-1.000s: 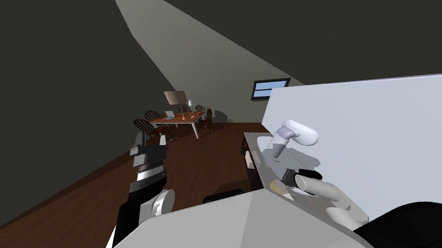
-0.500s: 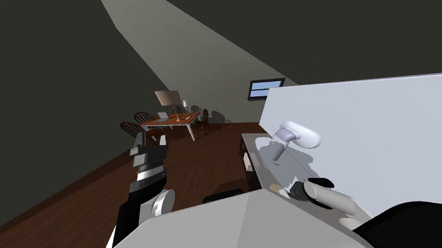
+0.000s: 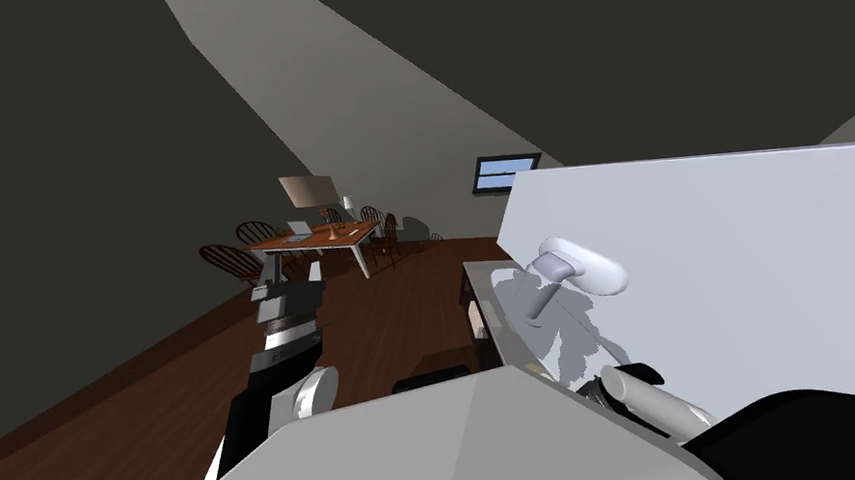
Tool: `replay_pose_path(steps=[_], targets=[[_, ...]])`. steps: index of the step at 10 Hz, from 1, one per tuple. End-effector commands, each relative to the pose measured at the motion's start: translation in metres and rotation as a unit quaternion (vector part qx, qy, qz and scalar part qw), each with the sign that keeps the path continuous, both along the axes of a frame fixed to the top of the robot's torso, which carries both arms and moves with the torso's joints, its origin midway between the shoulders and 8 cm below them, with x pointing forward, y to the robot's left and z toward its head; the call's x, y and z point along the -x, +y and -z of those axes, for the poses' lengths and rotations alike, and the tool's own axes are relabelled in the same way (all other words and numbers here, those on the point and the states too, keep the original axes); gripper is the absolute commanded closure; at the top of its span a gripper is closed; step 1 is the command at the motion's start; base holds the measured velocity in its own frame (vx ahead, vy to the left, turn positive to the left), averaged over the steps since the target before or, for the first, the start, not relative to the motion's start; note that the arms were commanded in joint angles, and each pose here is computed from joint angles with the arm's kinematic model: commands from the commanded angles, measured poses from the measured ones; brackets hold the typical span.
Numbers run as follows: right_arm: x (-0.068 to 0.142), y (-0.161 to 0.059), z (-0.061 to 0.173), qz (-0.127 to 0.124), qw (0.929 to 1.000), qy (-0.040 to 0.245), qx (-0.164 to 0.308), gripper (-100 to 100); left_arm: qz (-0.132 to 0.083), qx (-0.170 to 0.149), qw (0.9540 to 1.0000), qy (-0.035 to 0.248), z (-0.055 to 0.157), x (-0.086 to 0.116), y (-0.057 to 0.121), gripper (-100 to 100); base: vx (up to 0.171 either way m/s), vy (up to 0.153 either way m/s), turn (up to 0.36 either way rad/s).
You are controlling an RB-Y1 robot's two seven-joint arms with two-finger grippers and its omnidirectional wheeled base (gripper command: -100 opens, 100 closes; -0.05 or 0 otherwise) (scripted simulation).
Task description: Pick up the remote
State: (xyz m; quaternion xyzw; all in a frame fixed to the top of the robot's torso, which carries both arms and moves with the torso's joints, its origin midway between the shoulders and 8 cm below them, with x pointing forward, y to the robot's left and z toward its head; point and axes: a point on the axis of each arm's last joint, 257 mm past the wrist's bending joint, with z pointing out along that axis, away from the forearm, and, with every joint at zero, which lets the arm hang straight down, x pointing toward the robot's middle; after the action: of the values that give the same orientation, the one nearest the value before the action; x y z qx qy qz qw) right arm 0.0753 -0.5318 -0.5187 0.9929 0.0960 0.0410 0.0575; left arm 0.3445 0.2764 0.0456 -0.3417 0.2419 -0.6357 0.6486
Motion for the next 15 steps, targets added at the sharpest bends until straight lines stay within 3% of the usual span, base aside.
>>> replay_pose_path(steps=[1,3,4,5,6,10,11,15], targets=[[0.026,0.015,0.012,0.028,0.9990,0.022,-0.027,-100,0.000,0.000,1.0000,0.000,0.000,0.000,0.000,0,0.126,-0.022,-0.080],[0.055,0.045,0.031,0.054,0.9953,0.049,-0.064,-100,0.000,0.000,1.0000,0.000,0.000,0.000,0.000,0,0.091,-0.013,-0.057],[0.046,0.033,0.024,0.045,0.9970,0.038,-0.050,-100,0.000,0.000,1.0000,0.000,0.000,0.000,0.000,0,0.035,0.001,-0.013],[0.048,0.035,0.025,0.047,0.9967,0.041,-0.053,0,0.000,0.000,1.0000,0.000,0.000,0.000,0.000,0,0.007,0.000,0.003],[0.048,0.039,0.034,0.045,0.9968,0.040,-0.052,-100,0.000,0.000,1.0000,0.000,0.000,0.000,0.000,0,0.012,-0.013,-0.032],[0.049,0.047,0.045,0.042,0.9969,0.041,-0.052,-100,0.000,0.000,1.0000,0.000,0.000,0.000,0.000,0,0.012,-0.023,-0.020],[0.049,0.047,0.046,0.042,0.9970,0.040,-0.051,100,0.000,0.000,1.0000,0.000,0.000,0.000,0.000,0,0.000,0.000,0.000],[0.050,0.050,0.047,0.042,0.9968,0.041,-0.054,100,0.000,0.000,1.0000,0.000,0.000,0.000,0.000,0,0.000,0.001,-0.001]])
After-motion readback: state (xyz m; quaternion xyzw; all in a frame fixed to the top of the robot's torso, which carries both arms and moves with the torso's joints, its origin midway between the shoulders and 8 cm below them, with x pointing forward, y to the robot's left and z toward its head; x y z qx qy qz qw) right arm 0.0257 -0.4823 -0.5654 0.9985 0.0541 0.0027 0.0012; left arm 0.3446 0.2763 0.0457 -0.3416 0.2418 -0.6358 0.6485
